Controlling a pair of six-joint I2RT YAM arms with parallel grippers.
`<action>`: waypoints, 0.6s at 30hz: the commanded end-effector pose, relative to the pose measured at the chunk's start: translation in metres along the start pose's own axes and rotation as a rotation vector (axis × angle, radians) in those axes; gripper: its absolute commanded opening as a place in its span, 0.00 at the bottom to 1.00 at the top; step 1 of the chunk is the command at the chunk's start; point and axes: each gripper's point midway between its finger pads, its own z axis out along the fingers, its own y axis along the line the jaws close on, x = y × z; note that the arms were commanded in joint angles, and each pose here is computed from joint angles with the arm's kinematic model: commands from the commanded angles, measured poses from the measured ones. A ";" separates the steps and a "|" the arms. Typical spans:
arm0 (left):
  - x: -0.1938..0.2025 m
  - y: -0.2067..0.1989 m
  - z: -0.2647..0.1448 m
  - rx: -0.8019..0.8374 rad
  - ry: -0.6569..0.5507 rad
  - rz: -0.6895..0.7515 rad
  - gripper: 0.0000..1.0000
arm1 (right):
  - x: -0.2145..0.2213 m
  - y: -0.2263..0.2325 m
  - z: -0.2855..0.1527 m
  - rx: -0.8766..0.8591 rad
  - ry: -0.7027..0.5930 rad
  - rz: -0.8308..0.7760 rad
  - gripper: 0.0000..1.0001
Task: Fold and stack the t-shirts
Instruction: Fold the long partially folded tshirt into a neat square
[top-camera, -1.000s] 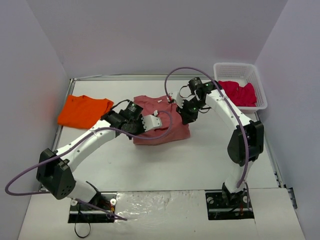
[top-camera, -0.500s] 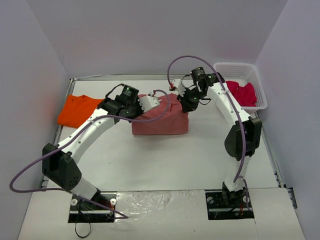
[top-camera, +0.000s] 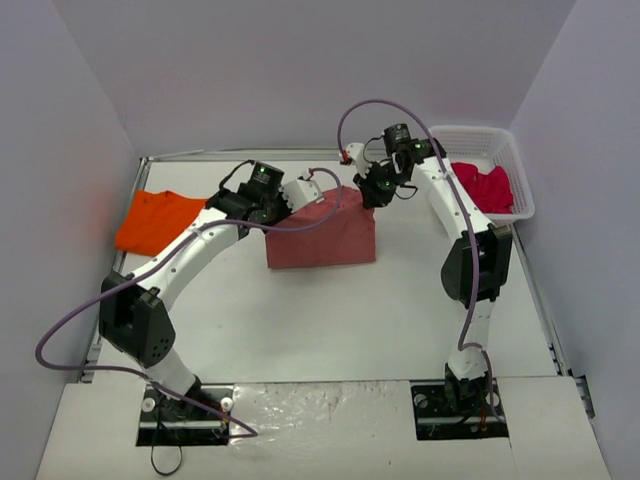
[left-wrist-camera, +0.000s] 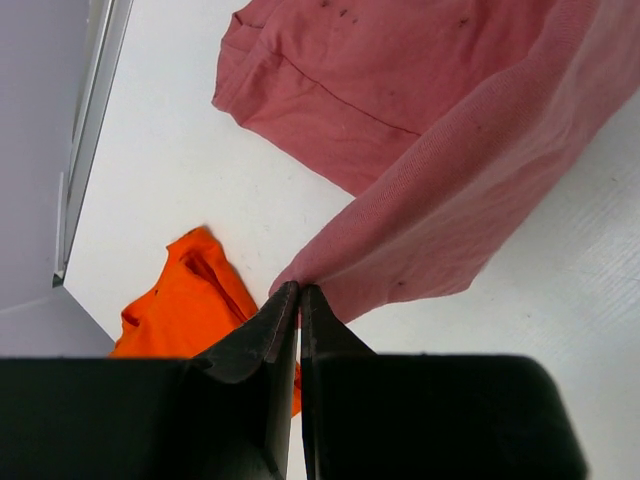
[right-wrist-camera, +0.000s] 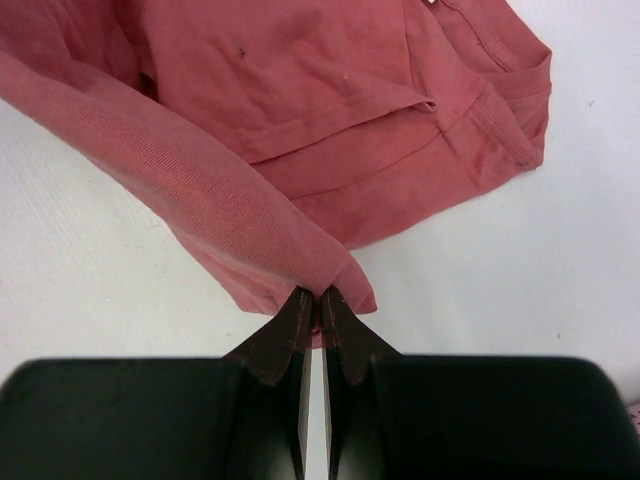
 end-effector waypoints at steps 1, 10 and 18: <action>-0.018 0.034 -0.004 -0.111 -0.045 -0.036 0.02 | -0.001 -0.009 0.000 0.015 0.001 0.012 0.00; -0.016 0.054 0.029 -0.142 -0.026 -0.043 0.02 | 0.001 -0.038 0.023 0.044 -0.001 0.028 0.00; -0.015 0.068 0.058 -0.146 -0.005 -0.037 0.02 | 0.002 -0.071 0.042 0.081 -0.019 0.052 0.00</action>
